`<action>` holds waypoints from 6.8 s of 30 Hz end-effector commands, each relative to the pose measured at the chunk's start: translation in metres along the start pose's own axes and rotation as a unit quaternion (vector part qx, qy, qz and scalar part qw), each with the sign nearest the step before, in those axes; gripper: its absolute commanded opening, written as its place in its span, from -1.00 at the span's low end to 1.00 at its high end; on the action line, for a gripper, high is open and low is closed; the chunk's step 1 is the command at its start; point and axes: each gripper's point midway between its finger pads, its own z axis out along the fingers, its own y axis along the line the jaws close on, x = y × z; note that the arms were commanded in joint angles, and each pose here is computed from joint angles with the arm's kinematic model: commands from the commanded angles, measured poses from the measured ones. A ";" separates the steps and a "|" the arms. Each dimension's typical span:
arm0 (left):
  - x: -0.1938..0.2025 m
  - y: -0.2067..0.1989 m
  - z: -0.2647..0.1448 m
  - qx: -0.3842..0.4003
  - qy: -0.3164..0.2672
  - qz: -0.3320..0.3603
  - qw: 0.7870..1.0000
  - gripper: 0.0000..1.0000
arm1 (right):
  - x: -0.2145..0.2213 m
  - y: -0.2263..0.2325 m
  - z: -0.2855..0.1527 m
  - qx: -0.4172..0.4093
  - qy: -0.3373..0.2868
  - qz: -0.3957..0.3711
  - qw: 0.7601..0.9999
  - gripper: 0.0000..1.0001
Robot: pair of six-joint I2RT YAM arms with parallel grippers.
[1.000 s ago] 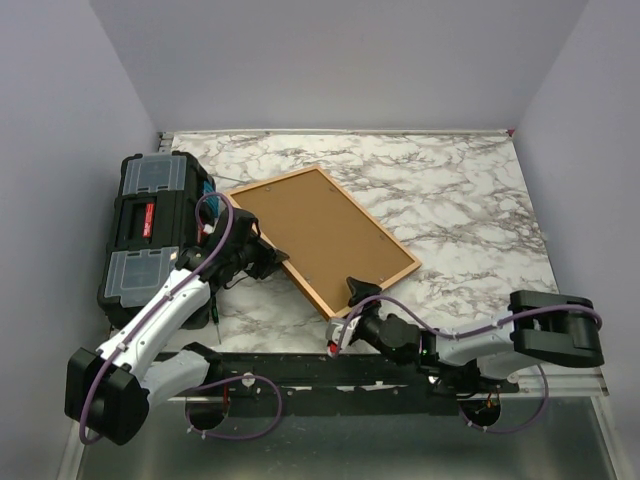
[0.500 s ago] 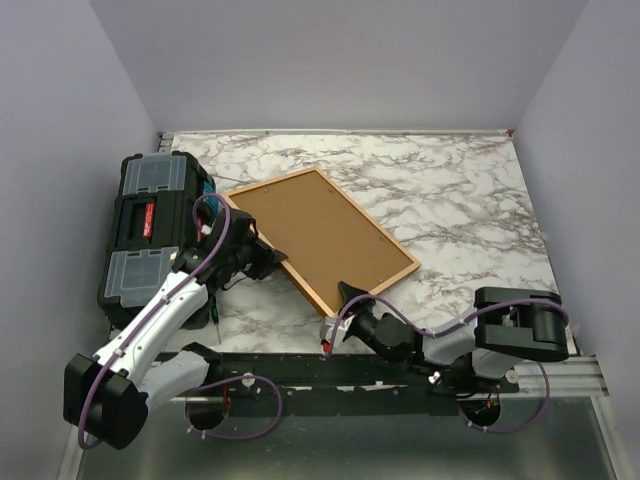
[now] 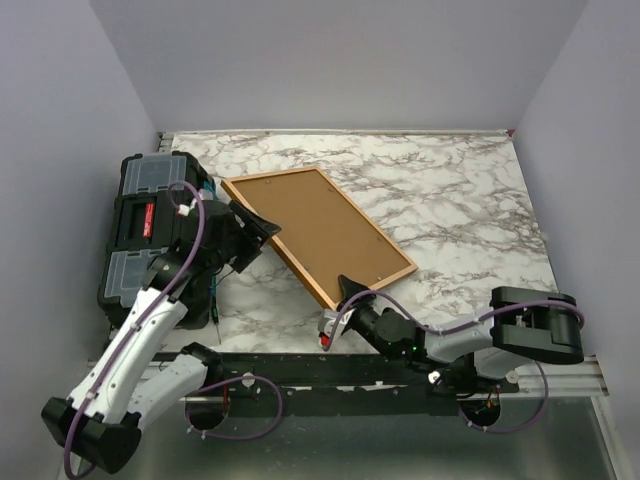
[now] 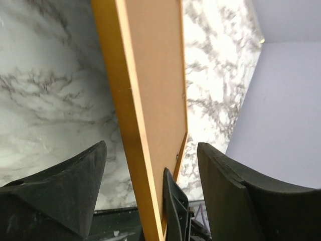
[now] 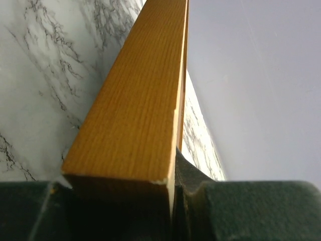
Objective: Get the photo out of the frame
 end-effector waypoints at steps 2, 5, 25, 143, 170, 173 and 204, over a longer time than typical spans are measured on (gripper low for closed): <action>-0.055 -0.023 -0.069 0.029 -0.136 0.086 0.987 0.49 | -0.010 -0.004 -0.005 -0.004 -0.014 0.110 0.994 -0.99; -0.076 -0.030 -0.102 0.042 -0.196 0.110 0.974 0.50 | -0.016 -0.004 -0.006 -0.026 -0.021 0.138 0.990 -0.99; -0.079 -0.026 -0.132 0.074 -0.227 0.105 0.965 0.49 | -0.009 -0.060 -0.005 -0.011 -0.078 0.305 0.949 -0.99; -0.127 -0.133 -0.148 0.101 -0.279 0.380 0.876 0.57 | -0.025 0.010 0.032 -0.074 0.283 0.629 0.720 0.80; -0.137 -0.068 -0.130 0.071 -0.371 0.381 0.844 0.55 | -0.029 0.129 0.107 -0.049 0.383 0.422 0.820 -0.13; -0.136 -0.068 -0.129 0.071 -0.370 0.381 0.844 0.54 | -0.031 0.128 0.108 -0.041 0.381 0.422 0.821 -0.32; -0.137 -0.063 -0.125 0.065 -0.370 0.372 0.849 0.53 | -0.064 -0.074 0.061 0.025 0.298 0.523 0.798 -0.99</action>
